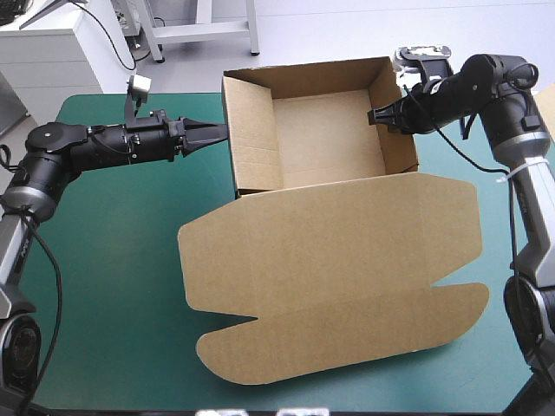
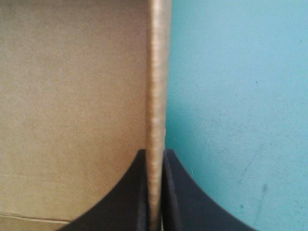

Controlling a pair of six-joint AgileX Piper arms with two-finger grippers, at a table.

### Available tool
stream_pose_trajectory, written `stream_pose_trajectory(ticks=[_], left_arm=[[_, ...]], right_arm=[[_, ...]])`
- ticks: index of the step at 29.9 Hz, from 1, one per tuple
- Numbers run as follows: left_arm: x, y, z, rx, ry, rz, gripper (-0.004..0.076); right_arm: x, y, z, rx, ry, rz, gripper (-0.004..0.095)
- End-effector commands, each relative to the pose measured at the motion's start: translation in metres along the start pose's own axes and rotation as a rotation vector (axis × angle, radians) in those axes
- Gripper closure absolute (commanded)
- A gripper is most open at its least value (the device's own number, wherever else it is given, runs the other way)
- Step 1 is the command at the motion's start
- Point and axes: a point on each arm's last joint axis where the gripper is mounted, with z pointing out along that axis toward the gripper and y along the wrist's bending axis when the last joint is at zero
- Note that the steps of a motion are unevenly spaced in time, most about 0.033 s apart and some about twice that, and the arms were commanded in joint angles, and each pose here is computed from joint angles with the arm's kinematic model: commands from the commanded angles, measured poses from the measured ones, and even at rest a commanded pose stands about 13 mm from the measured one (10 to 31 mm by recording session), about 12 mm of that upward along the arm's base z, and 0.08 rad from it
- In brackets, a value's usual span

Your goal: Fold the box

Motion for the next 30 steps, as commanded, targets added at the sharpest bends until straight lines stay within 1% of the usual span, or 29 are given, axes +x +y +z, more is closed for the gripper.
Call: stream_pose_trajectory(ticks=[1,6,10,13,18,21,23,25,28,30], left_arm=[[-0.001,-0.04,-0.008,0.117,0.006,0.075,0.0731],[0.002,-0.034,-0.008,0.04,0.056,0.081,0.0731],[0.003,-0.034,-0.008,0.035,0.063,0.053,0.0718],[0.004,-0.034,-0.008,0.04,0.07,0.053,0.0643],[0.003,-0.034,-0.008,0.042,0.069,0.053,0.0393],[0.004,-0.034,-0.008,0.04,0.07,0.051,0.0277],[0.005,-0.032,-0.008,0.019,0.083,0.06,0.0249],[0.008,-0.029,-0.007,-0.022,0.117,0.079,0.025],[0.016,-0.022,-0.001,-0.129,0.194,0.108,0.025],[0.021,-0.018,0.004,-0.207,0.237,0.089,0.025]], right_arm=[[-0.009,0.011,-0.029,-0.021,-0.133,0.007,0.0927],[-0.01,0.012,-0.028,-0.022,-0.143,0.009,0.0927],[-0.01,0.011,-0.028,-0.017,-0.143,0.007,0.0927],[-0.01,0.011,-0.027,-0.017,-0.141,0.007,0.0927],[-0.01,0.009,-0.019,-0.017,-0.119,0.016,0.0927],[-0.01,0.011,-0.011,-0.023,-0.098,0.024,0.0927],[-0.01,0.015,-0.008,-0.016,-0.098,0.006,0.0926],[-0.011,0.027,-0.004,-0.024,-0.117,-0.018,0.0927],[-0.015,0.044,0.001,-0.052,-0.163,-0.04,0.0927],[-0.015,0.054,0.004,-0.056,-0.18,-0.051,0.0927]])
